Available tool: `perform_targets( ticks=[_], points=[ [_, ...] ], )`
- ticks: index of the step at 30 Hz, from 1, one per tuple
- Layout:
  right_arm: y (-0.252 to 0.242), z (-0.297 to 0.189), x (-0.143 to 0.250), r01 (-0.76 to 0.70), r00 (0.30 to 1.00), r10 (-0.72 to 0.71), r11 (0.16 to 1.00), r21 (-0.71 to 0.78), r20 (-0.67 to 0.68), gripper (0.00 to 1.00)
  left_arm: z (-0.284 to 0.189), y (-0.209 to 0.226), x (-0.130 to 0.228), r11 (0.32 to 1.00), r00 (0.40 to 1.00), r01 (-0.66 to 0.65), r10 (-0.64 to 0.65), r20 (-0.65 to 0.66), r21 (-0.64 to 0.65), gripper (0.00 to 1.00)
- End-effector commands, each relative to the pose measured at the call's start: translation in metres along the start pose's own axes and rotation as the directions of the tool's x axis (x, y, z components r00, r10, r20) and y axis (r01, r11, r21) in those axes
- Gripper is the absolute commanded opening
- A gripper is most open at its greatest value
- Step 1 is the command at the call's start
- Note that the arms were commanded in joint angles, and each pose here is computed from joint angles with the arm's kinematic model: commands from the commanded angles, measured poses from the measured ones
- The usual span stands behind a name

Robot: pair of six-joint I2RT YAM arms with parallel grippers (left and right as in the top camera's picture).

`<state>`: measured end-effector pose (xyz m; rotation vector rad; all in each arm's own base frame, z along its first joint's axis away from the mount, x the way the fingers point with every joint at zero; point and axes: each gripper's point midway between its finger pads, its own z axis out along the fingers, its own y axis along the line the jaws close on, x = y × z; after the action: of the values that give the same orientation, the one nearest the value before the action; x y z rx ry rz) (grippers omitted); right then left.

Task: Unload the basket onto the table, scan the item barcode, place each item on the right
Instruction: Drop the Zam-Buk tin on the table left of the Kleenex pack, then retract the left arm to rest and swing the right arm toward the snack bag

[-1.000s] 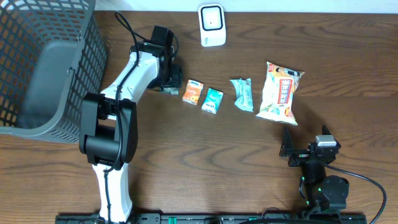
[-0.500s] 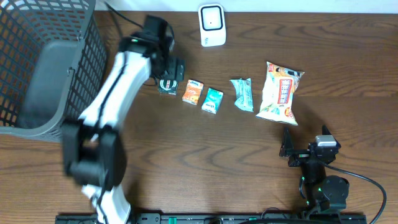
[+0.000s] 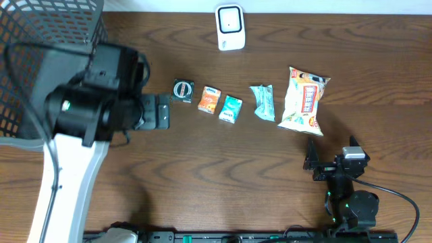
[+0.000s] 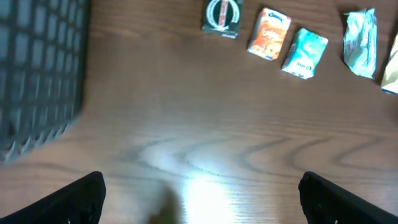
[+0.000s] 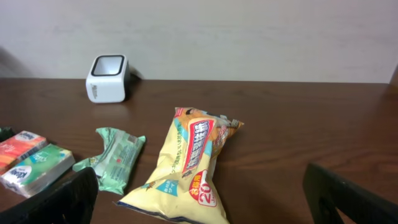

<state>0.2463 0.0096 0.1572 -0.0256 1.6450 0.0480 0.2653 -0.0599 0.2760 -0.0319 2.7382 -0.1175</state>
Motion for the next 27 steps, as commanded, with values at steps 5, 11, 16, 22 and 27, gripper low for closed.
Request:
perform_targets(
  ticks=[5, 11, 16, 22, 27],
  points=[
    [0.001, 0.000, 0.000, 0.009, 1.000, -0.009, 1.000, -0.004, 0.001, 0.99, -0.037, 0.030, 0.058, 0.981, 0.974, 0.193, -0.189, 0.122, -0.023, 0.98],
    [0.001, 0.000, 0.000, 0.009, 1.000, -0.009, 1.000, -0.004, 0.001, 0.99, -0.053, 0.049, 0.099, 0.942, 0.917, 0.336, -0.327, 0.227, 0.001, 0.98],
    [0.001, 0.000, 0.000, 0.009, 1.000, -0.009, 1.000, -0.004, 0.001, 0.99, -0.060, 0.057, 0.129, 0.935, 0.896, 0.353, -0.349, 0.273, 0.038, 0.98],
    [0.002, 0.000, -0.002, 0.006, 1.000, -0.006, 1.000, -0.010, 0.011, 0.99, -0.064, 0.058, 0.160, 0.937, 0.906, 0.346, -0.349, 0.239, 0.054, 0.98],
    [0.053, -0.008, -0.009, -0.327, 0.944, 0.322, 0.897, -0.296, -0.066, 0.99, -0.063, 0.060, 0.167, 0.937, 0.912, 0.348, -0.348, 0.218, 0.040, 0.98]
  ],
)
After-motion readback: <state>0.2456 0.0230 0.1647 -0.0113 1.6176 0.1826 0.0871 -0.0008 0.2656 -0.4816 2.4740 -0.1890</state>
